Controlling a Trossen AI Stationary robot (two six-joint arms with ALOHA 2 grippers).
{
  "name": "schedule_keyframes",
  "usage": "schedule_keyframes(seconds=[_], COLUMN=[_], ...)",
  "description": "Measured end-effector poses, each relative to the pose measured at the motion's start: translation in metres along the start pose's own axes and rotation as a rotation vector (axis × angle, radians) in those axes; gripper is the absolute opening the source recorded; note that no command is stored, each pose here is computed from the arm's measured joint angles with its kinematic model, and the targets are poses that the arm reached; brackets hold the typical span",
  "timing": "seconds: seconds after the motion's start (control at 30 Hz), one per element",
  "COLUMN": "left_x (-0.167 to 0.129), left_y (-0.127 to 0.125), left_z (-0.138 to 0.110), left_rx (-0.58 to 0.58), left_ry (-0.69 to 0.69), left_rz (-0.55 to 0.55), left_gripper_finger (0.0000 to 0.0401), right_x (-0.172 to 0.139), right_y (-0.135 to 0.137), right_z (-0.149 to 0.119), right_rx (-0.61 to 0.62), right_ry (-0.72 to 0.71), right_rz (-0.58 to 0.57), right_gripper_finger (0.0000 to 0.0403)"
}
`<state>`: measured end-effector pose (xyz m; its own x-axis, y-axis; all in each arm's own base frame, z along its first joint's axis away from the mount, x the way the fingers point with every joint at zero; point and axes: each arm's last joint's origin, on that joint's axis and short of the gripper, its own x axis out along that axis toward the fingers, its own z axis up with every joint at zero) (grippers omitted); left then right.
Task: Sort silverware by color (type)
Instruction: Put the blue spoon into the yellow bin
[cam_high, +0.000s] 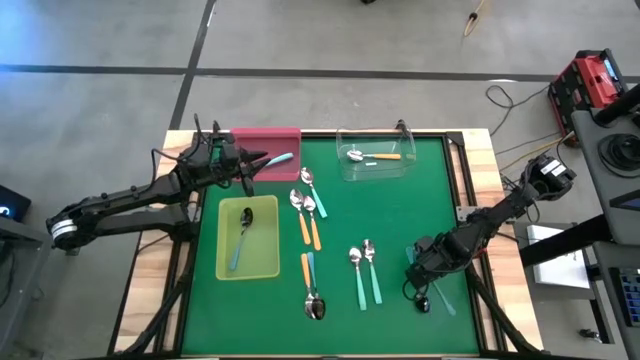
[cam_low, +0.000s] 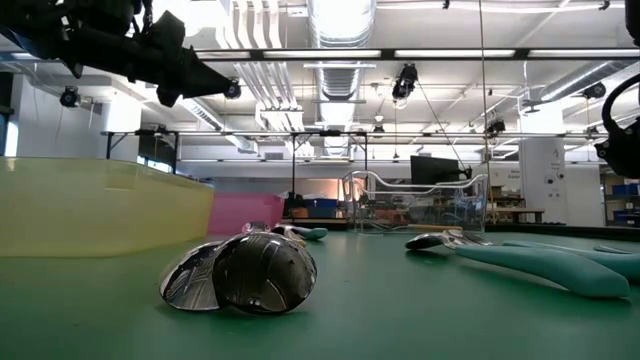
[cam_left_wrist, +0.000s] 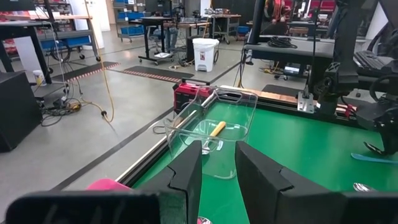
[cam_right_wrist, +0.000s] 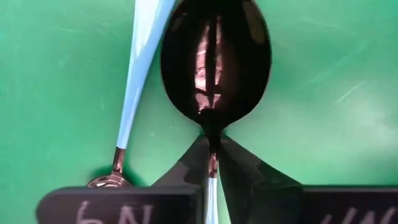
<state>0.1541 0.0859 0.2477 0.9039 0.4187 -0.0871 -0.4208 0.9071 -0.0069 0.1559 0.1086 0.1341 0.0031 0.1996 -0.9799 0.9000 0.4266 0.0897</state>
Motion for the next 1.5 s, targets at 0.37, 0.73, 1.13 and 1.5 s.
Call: schedule_keyframes(seconds=[0.37, 0.73, 1.13, 1.5], left_x=[0.0, 0.0, 0.0, 0.0], left_y=[0.0, 0.0, 0.0, 0.0], left_z=[0.0, 0.0, 0.0, 0.0], left_rx=[0.0, -0.001, -0.002, -0.01], left_ry=[0.0, -0.004, -0.003, -0.004], left_rz=[0.0, 0.0, 0.0, 0.0], left_gripper_finger=[0.0078, 0.0078, 0.0078, 0.0078], right_x=[-0.004, -0.035, -0.088, -0.165], right_y=[0.001, 0.003, 0.035, 0.081], right_z=[0.0, 0.0, 0.012, 0.049], right_rx=[0.005, -0.005, -0.091, -0.313], right_ry=[-0.016, -0.161, -0.483, -0.817], right_rz=[-0.004, -0.075, 0.133, 0.29], right_gripper_finger=[0.0014, 0.0013, 0.0013, 0.0012])
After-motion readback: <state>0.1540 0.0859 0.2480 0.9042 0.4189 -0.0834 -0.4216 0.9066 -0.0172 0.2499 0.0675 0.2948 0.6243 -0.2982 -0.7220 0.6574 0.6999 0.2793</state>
